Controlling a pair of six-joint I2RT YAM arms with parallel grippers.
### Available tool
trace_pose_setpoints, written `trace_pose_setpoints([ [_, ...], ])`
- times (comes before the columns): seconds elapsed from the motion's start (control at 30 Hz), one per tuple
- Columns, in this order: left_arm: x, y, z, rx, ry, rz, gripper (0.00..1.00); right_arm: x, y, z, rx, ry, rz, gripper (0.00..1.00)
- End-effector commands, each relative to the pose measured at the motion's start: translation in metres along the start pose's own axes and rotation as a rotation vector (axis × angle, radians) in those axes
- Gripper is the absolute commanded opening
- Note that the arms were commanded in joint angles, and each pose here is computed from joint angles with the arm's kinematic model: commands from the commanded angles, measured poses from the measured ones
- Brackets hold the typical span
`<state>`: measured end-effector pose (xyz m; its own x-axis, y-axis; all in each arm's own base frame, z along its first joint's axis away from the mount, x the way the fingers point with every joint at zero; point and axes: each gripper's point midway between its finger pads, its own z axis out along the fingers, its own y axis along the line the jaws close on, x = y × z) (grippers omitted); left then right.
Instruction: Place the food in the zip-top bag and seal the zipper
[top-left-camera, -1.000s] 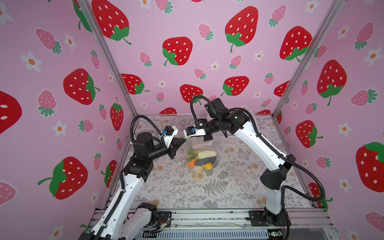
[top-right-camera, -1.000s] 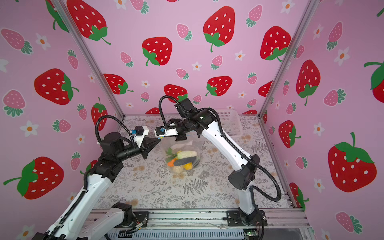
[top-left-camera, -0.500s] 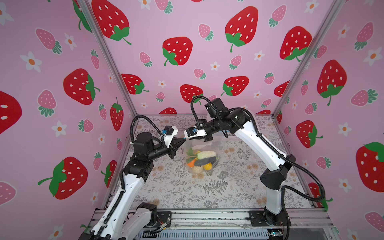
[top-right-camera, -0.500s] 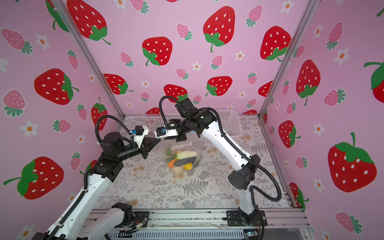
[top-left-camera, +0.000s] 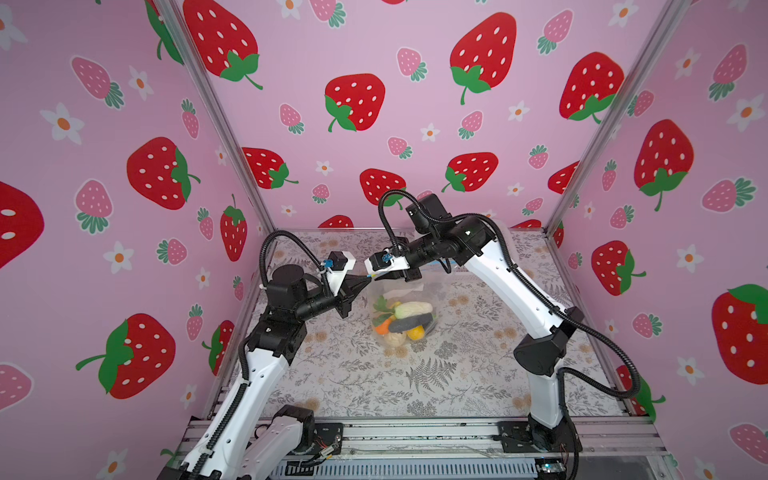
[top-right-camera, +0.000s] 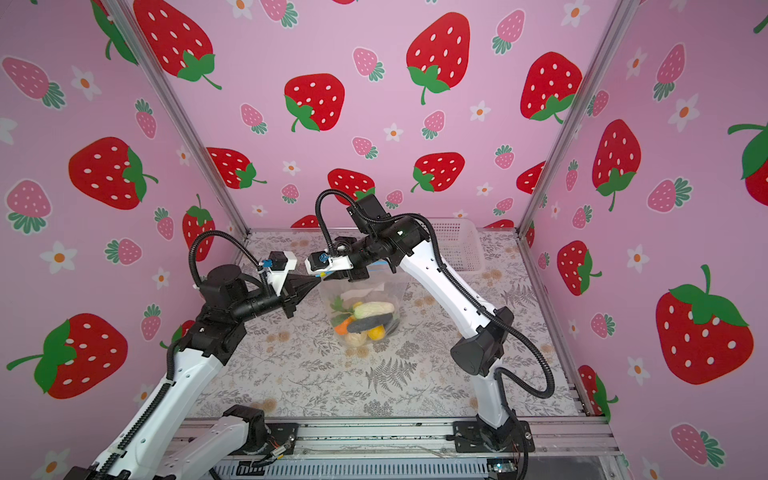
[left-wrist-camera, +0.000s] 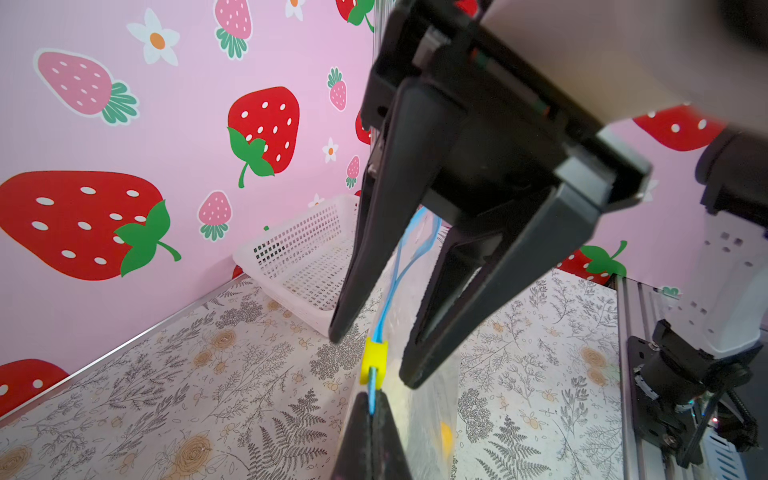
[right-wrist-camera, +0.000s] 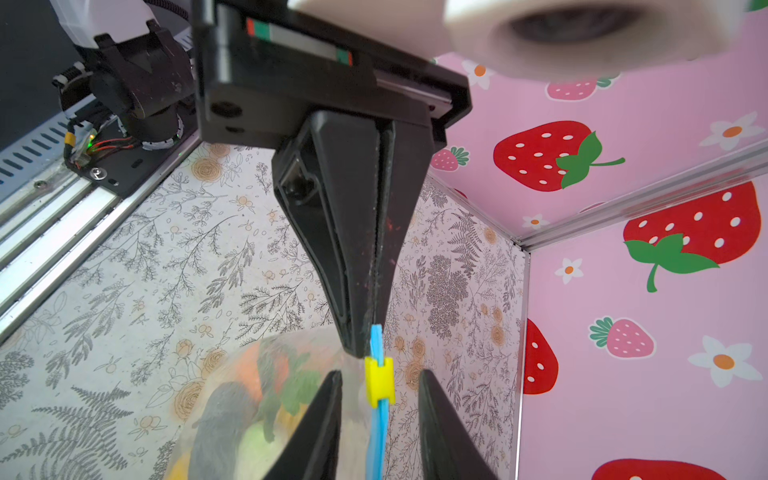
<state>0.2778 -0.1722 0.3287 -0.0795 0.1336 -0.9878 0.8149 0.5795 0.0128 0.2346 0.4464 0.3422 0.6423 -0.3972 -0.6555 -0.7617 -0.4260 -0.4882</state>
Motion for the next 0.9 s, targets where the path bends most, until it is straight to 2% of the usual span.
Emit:
trace_pose_setpoints([
  [0.0, -0.0206, -0.0047, -0.0052, 0.003, -0.058, 0.065, 0.00, -0.0077, 0.0060, -0.0014, -0.028, -0.027, 0.004, 0.35],
  [0.13, -0.0207, -0.0056, -0.0054, 0.003, -0.059, 0.066, 0.00, -0.0085, 0.0067, -0.0017, -0.032, -0.031, 0.005, 0.31],
  [0.47, -0.0184, -0.0053, -0.0055, -0.003, -0.052, 0.067, 0.00, -0.0140, 0.0079, -0.0040, -0.031, -0.042, -0.005, 0.28],
  [0.6, -0.0182, -0.0051, -0.0057, -0.006, -0.051, 0.067, 0.00, -0.0155, 0.0084, -0.0042, -0.031, -0.043, -0.009, 0.29],
  [0.7, -0.0177, -0.0055, -0.0057, -0.005, -0.050, 0.068, 0.00, -0.0169, 0.0080, -0.0049, -0.027, -0.044, -0.014, 0.36],
  [0.87, -0.0186, -0.0061, -0.0067, -0.007, -0.053, 0.073, 0.00, -0.0166, 0.0075, -0.0048, -0.025, -0.042, -0.014, 0.36],
])
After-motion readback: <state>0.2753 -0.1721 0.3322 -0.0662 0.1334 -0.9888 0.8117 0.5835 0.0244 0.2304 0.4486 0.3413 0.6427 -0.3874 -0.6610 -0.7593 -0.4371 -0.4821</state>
